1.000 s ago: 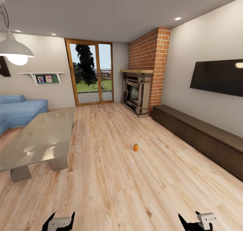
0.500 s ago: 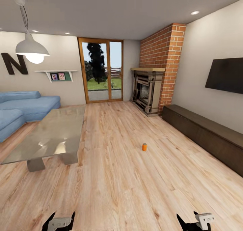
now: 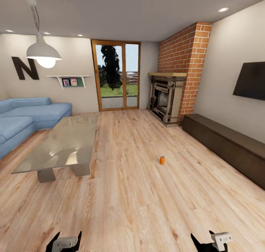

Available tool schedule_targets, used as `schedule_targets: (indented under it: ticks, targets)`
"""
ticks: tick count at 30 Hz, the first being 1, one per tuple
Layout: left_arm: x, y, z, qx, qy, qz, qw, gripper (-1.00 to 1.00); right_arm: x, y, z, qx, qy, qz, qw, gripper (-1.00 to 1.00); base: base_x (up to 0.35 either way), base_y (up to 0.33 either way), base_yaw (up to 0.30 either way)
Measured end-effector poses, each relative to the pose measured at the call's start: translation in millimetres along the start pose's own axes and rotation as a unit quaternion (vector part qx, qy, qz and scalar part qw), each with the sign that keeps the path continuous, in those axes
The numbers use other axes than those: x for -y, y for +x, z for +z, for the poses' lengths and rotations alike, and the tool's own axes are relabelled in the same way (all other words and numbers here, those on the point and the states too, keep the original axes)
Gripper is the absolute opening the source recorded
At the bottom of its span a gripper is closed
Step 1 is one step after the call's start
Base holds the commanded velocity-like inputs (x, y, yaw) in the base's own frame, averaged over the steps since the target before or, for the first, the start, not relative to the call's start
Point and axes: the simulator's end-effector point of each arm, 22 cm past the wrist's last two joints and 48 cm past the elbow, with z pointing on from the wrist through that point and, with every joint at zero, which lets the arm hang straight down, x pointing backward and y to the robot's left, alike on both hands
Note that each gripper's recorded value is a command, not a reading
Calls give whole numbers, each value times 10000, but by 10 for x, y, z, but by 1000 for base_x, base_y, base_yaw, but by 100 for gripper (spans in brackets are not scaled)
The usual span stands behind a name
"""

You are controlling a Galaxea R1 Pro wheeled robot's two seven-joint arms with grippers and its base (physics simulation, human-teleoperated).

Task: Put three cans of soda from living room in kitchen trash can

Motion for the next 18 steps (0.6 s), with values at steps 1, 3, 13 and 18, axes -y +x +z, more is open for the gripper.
schedule_targets:
  ticks: [1, 3, 13, 18]
  targets:
    - [0, 3, 0, -4, 0, 0, 10000, 100, 0, 4, 0, -4, 0, 1, 10000, 100, 0, 0, 140]
    - [0, 11, 0, -13, 0, 1, 10000, 100, -45, 15, 12, -17, -43, -9, 10000, 100, 0, 0, 157]
    - [1, 48, -1, -58, 3, 10, 10000, 100, -52, 81, 28, -100, 37, -53, 9999, 100, 0, 0, 192]
    - [1, 66, -1, -80, 3, 12, 10000, 100, -124, 184, 48, -247, 78, -246, 9994, 100, 0, 0, 206]
